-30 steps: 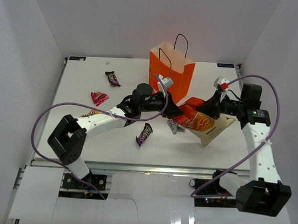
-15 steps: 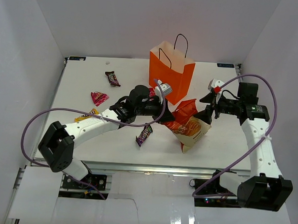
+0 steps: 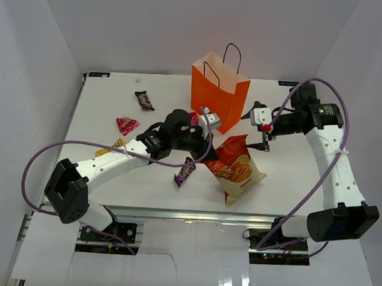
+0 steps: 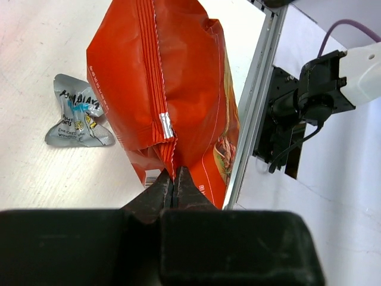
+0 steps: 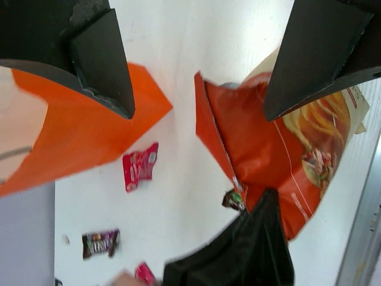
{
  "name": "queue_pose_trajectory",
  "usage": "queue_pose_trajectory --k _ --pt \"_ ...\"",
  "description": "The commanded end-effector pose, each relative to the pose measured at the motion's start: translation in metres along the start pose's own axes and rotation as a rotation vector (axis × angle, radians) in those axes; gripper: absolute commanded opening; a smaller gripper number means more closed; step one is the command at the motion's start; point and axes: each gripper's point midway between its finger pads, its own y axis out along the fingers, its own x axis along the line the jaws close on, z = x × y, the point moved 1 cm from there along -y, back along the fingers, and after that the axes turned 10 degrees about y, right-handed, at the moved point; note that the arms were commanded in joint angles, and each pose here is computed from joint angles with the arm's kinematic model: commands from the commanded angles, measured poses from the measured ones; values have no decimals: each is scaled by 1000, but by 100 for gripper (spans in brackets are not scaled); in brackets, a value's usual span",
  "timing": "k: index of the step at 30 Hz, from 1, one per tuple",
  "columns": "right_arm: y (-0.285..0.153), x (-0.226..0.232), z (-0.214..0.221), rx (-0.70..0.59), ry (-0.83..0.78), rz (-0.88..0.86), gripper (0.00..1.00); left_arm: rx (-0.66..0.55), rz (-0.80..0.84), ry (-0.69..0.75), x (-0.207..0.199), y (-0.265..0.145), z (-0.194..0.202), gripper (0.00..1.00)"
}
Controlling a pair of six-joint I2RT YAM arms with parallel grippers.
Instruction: Place the snacks into the paper bag
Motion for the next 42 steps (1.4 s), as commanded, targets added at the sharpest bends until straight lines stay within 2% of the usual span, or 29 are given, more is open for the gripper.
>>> queue_pose_trajectory --k 1,7,16,22,25,26,28,32,34,36,39,40,42 --pt "20 12 -30 -36 -35 -111 95 -63 19 116 -11 -16 -36 0" --pt "50 25 -28 10 64 -220 98 -104 0 143 -14 -25 -55 0" --pt "63 16 -9 61 142 -222 100 -161 -16 177 -22 -42 -75 0" --pt "70 20 2 75 181 -249 80 -176 -40 195 -20 -47 -81 0" --pt "68 18 -3 67 174 -246 59 -183 -56 202 -19 -49 -83 0" --pt "68 18 -4 64 172 -244 48 -186 -64 202 -17 -49 -83 0" --pt "66 18 -9 55 161 -240 35 -192 -80 208 -16 -51 -86 0" --pt "63 20 -15 38 160 -248 21 -227 -122 224 -13 -58 -97 0" --pt "61 24 -23 13 163 -257 10 -250 -153 223 -11 -64 -104 0" --pt "58 26 -33 -25 156 -254 8 -284 -177 224 -10 -69 -113 0" --pt "56 22 -48 -75 166 -223 8 -353 -230 205 -10 -82 -125 29" --pt "53 22 -54 -89 164 -209 8 -410 -250 201 -13 -93 -137 48" --pt "52 19 -60 -104 194 -188 8 -448 -274 188 -13 -101 -139 63"
